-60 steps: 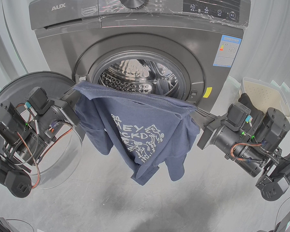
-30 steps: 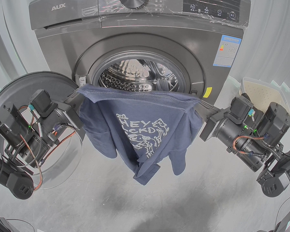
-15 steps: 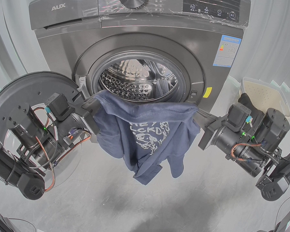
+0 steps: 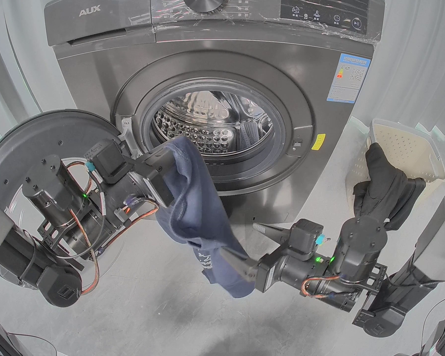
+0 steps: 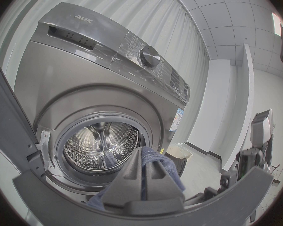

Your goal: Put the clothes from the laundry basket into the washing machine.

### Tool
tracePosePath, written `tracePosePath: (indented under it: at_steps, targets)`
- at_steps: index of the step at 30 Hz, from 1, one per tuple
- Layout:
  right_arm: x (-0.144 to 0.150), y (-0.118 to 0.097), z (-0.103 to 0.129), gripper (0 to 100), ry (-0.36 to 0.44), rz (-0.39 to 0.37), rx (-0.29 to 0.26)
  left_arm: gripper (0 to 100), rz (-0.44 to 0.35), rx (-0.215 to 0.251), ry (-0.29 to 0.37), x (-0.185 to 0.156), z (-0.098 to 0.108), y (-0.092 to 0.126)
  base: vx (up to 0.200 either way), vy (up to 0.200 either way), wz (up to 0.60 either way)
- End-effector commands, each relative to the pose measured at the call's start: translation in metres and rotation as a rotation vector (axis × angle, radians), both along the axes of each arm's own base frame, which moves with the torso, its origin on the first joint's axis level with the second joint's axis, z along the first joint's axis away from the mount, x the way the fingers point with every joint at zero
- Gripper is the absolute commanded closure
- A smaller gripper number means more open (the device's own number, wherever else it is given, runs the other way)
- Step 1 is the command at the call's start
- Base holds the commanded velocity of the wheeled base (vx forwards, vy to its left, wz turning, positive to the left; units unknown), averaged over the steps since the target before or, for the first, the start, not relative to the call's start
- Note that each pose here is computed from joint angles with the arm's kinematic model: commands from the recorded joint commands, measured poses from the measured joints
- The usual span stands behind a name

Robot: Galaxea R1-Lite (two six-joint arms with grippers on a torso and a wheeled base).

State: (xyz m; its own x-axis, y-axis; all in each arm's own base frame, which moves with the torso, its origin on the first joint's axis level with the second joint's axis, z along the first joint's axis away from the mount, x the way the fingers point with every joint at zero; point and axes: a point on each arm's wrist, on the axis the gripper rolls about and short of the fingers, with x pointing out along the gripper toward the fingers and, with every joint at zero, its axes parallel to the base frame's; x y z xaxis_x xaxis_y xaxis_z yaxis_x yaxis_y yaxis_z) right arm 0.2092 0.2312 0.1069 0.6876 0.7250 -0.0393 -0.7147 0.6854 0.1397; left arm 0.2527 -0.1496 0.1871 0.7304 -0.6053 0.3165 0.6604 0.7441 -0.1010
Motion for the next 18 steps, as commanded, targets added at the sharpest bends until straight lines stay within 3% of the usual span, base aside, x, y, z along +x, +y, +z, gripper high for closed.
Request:
tracePosePath:
  at_steps: [1,6,18]
  targets:
    - [-0.002,0.008,-0.03,0,0.068,0.021,-0.075,100,-0.004,-0.018,-0.023,-0.002,0.008,0.0,0.0,0.0,0.0]
    - [0.002,0.015,-0.044,0,0.093,0.024,-0.099,100,-0.009,-0.038,-0.047,-0.009,0.017,0.004,0.0,0.0,0.0]
    - [0.039,0.037,-0.043,0,0.033,-0.016,-0.039,100,-0.041,-0.062,-0.086,-0.022,0.03,0.003,0.0,0.0,0.0]
